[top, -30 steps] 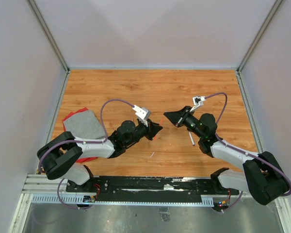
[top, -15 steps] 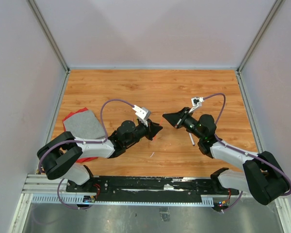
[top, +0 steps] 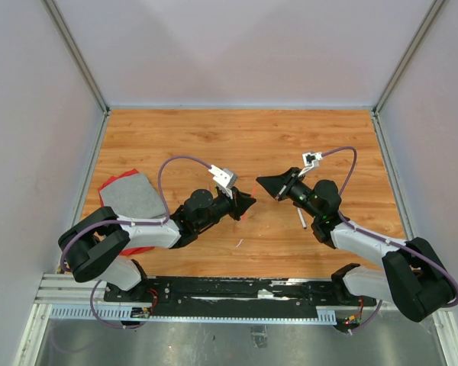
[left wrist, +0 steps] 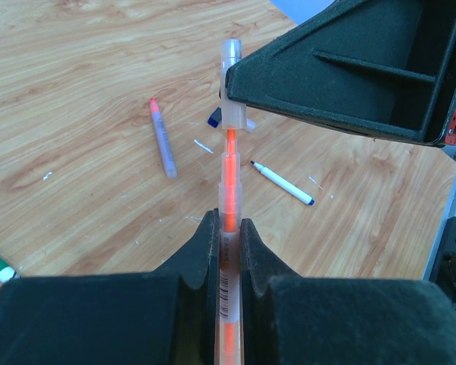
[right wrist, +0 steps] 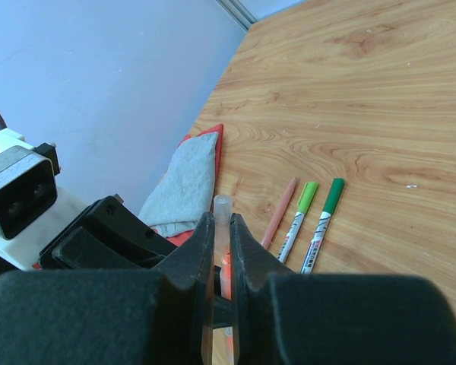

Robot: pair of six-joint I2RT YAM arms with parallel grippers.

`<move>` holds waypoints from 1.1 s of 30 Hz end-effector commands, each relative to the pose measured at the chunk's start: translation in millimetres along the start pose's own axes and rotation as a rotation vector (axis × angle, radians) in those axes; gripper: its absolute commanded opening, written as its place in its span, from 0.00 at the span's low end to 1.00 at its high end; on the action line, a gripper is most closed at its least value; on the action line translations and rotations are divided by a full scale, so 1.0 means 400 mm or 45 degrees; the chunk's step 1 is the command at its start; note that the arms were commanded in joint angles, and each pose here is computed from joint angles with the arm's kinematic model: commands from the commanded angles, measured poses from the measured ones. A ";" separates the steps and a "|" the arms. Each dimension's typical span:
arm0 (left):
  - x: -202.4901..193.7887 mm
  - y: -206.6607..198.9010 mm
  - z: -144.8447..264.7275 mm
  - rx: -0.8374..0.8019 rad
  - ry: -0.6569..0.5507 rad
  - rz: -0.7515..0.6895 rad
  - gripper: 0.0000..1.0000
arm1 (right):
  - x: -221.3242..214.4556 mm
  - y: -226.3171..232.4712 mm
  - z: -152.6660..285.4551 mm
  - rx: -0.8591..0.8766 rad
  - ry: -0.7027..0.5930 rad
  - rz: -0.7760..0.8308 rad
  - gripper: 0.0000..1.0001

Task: Insert the pens into the pen caps
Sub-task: Insert the pen cap onto the pen.

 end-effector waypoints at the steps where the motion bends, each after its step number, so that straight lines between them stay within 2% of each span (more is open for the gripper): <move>1: 0.031 -0.013 -0.013 -0.022 -0.070 -0.025 0.01 | -0.005 0.010 0.003 0.034 -0.012 0.005 0.01; 23: 0.031 -0.013 -0.014 -0.020 -0.070 -0.024 0.01 | -0.097 -0.008 0.014 0.017 0.103 -0.006 0.01; 33: 0.030 -0.012 -0.013 -0.012 -0.070 -0.020 0.01 | -0.175 -0.009 0.027 -0.005 0.111 0.037 0.07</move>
Point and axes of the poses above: each gripper's point midway between its finger pads, its own z axis back along the fingers, its own y axis along the line the jaws close on, x = y × z, the point moved 9 cm from there along z, back along the fingers, and after that the axes turned 5 degrees about -z, right-handed, at the moved point
